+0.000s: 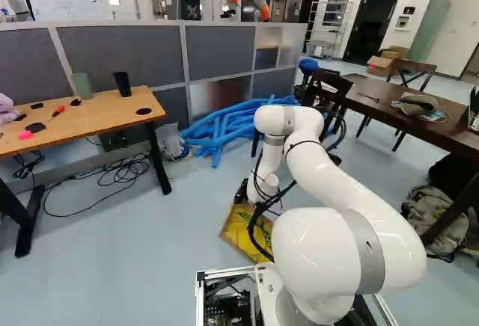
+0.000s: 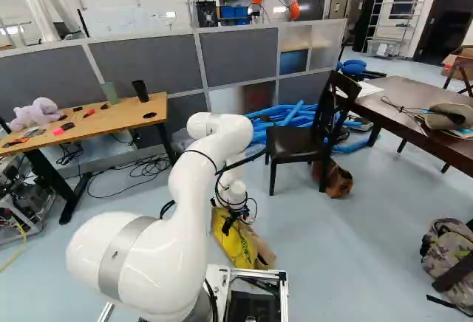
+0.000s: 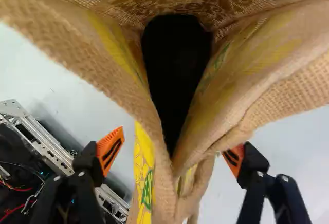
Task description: Pick up the bag on the ground and place it on the table
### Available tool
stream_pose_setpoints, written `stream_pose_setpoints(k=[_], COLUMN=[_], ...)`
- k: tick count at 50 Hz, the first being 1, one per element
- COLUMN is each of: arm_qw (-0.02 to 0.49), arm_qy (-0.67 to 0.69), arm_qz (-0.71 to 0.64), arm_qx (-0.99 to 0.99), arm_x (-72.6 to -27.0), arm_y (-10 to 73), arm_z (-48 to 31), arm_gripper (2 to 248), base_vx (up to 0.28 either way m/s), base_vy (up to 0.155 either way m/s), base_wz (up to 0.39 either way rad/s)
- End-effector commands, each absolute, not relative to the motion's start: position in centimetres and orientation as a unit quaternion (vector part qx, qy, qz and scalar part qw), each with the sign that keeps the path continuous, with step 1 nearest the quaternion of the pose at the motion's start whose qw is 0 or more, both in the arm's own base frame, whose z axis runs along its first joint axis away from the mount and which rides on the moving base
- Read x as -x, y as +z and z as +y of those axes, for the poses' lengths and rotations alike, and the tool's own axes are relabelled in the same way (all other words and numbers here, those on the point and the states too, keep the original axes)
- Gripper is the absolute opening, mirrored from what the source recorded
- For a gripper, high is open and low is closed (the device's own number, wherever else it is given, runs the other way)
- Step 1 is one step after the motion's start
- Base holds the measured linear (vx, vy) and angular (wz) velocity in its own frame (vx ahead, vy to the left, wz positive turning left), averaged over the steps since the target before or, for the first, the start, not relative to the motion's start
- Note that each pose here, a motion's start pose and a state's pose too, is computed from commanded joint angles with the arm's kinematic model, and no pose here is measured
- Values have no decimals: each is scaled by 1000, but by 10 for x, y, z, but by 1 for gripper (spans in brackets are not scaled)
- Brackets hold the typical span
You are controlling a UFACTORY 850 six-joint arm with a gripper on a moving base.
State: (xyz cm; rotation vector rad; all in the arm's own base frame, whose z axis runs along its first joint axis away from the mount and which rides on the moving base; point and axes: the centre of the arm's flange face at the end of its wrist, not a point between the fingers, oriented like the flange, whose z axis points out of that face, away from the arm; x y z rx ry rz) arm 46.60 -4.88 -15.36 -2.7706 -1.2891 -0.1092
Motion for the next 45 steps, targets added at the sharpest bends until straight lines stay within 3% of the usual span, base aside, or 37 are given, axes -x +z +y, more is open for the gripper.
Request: stream_pose_setpoints(k=[2,3,7,8,12,13,17,18,23,24,28,29,45], arm_qw=[42,42,42,42,42,42,42,42,42,42,42,42,42], arm_qy=[-36,-36,-36,-36,-36,-36,-36,-36,-36,-36,-36,-36,-36], arm_qz=[-421,-421,-421,-421,-421,-421,-421,-421,-421,-421,-421,-421,-421], arm_qx=[905,905,905,905,905,905,905,905,905,905,905,905,905], arm_x=[-466,-466,-466,-466,-466,-466,-466,-466,-466,-466,-466,-466,-466], arm_y=[-154,-154,-154,-154,-154,-154,-154,-154,-154,-154,-154,-154,-154], arm_z=[-49,-49,-49,-49,-49,-49,-49,-49,-49,-49,-49,-49,-49], arm_gripper=[243,208,208,170,170,132,132,95,95,59,59,27,23], base_vx=[0,0,0,0,0,0,0,0,0,0,0,0,0], base_vy=[0,0,0,0,0,0,0,0,0,0,0,0,0], base_wz=[0,0,0,0,0,0,0,0,0,0,0,0,0])
